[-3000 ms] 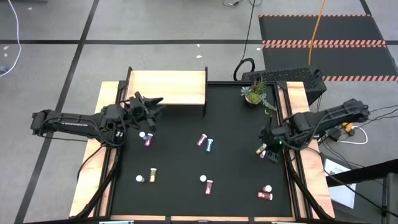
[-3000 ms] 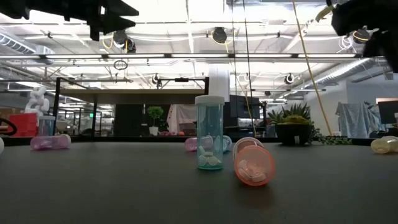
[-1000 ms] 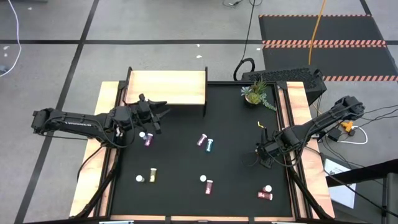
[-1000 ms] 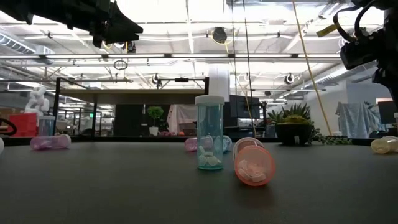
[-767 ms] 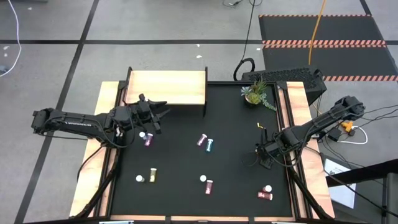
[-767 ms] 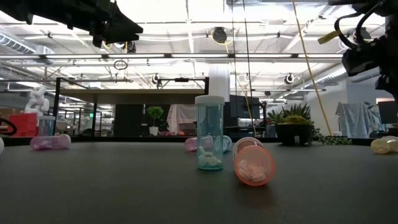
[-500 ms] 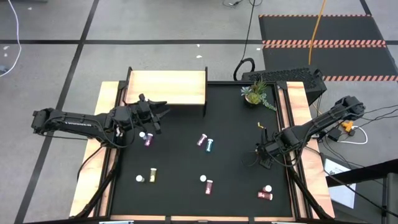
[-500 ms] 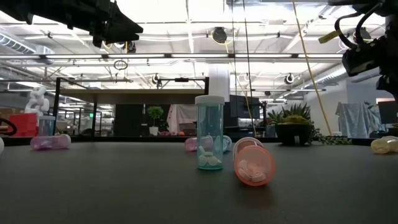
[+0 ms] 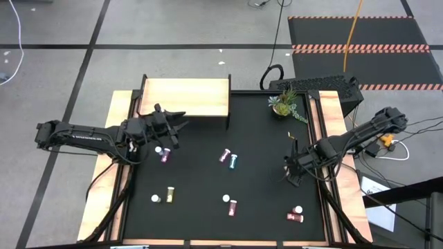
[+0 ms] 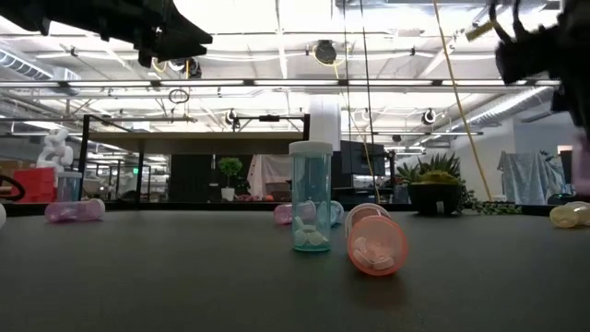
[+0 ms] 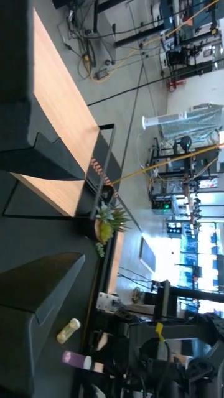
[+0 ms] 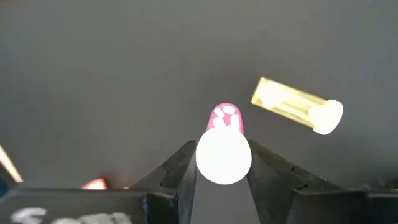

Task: Pick and place medicine bottles onto shelf by color
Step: Put the right pink pill bottle on the shelf

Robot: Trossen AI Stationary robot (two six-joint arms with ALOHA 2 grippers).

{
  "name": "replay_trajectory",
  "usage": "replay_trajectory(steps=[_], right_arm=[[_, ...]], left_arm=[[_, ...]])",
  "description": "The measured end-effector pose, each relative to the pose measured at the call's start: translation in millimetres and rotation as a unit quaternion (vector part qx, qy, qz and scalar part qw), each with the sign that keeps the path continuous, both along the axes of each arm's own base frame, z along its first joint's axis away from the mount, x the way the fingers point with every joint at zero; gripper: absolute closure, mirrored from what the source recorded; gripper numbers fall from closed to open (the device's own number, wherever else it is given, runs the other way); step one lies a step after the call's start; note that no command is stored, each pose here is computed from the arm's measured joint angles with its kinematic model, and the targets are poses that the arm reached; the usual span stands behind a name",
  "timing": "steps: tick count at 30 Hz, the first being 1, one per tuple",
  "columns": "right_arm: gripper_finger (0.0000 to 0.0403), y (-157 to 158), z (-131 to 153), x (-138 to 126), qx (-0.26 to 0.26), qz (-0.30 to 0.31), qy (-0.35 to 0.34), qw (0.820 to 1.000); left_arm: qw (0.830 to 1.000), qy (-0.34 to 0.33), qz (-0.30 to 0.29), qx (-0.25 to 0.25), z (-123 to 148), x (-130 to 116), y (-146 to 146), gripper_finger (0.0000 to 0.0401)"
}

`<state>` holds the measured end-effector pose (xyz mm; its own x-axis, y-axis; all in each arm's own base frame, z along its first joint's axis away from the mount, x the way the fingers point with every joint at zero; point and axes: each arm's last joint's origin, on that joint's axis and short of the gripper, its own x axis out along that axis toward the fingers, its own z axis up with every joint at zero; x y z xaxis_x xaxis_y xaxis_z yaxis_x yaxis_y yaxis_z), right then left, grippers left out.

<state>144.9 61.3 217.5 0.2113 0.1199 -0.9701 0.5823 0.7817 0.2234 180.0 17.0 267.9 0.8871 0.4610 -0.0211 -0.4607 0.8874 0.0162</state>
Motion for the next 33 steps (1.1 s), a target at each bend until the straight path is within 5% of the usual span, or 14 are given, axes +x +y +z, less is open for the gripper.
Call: replay_trajectory(steps=[9, 22, 33], right_arm=[[0.0286, -12.6, 55.0, 23.9, -0.016, 0.013, -0.005, 1.000], [0.0287, -54.4, 116.8, 117.2, -0.059, 0.082, -0.016, 0.995], [0.0287, -100.8, 151.4, 173.7, -0.070, 0.090, -0.024, 0.993]], left_arm=[[1.000, 0.021, 0.001, -0.004, 17.6, -5.7, 0.1, 0.0201], [0.996, 0.088, 0.000, -0.033, 44.5, -13.5, -0.4, 0.0201], [0.989, 0.125, -0.020, -0.073, 35.9, -16.0, -2.2, 0.0201]])
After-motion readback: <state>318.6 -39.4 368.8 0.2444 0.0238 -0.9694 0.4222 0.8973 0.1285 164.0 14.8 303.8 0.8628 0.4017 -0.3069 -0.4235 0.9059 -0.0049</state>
